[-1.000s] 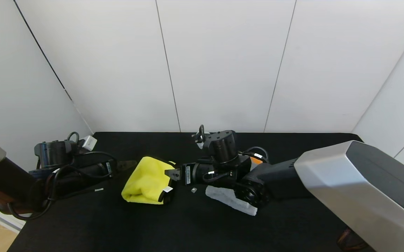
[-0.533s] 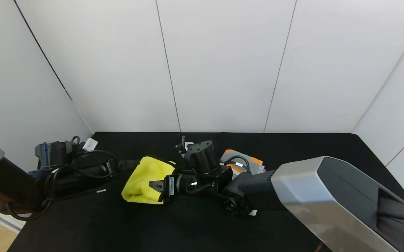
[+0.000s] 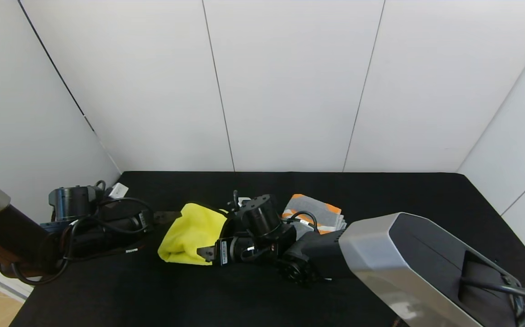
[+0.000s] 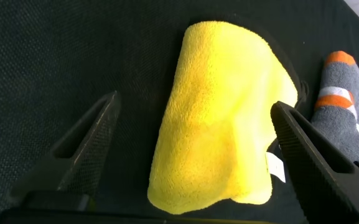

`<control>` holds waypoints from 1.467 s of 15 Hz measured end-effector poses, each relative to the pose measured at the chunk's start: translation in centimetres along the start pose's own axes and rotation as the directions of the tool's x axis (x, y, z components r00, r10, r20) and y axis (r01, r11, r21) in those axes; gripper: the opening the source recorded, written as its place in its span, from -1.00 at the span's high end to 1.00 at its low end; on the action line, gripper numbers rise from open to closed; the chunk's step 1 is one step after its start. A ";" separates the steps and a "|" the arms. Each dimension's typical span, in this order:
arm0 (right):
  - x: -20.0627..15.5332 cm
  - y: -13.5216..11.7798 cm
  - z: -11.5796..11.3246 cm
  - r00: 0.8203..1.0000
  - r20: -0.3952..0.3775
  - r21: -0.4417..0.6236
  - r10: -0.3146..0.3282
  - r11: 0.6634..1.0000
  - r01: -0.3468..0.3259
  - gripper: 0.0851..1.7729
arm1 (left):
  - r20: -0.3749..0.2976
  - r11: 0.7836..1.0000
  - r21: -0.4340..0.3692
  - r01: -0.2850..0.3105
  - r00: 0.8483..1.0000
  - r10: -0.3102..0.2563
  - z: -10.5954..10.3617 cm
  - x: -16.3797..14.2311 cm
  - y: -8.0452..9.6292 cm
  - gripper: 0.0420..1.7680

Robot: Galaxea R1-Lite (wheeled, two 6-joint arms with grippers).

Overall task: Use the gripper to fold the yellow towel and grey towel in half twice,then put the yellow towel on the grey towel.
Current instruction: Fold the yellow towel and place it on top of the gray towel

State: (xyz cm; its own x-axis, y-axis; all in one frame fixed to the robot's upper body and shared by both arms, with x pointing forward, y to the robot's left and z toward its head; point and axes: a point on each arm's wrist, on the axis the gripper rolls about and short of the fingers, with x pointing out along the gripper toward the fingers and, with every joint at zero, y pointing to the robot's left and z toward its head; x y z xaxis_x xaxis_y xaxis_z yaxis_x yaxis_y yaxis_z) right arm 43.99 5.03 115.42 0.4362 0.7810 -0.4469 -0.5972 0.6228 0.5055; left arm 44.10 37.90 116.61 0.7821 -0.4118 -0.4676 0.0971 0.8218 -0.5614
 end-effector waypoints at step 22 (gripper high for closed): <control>4.1 0.0 -1.5 0.991 0.012 -0.033 0.130 0.991 -0.129 -0.93 | 0.044 1.000 0.018 0.019 0.999 -0.020 0.7 -0.7 0.2 -0.94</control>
State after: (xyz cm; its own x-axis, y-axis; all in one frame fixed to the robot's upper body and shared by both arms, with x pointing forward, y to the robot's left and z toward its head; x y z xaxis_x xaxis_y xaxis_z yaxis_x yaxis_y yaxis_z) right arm 44.79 8.17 112.51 0.3630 0.8556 -0.3689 -0.6704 0.5148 0.5343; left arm 44.02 38.61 117.35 0.8063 -0.4104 -0.4260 0.1229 0.8208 -0.5579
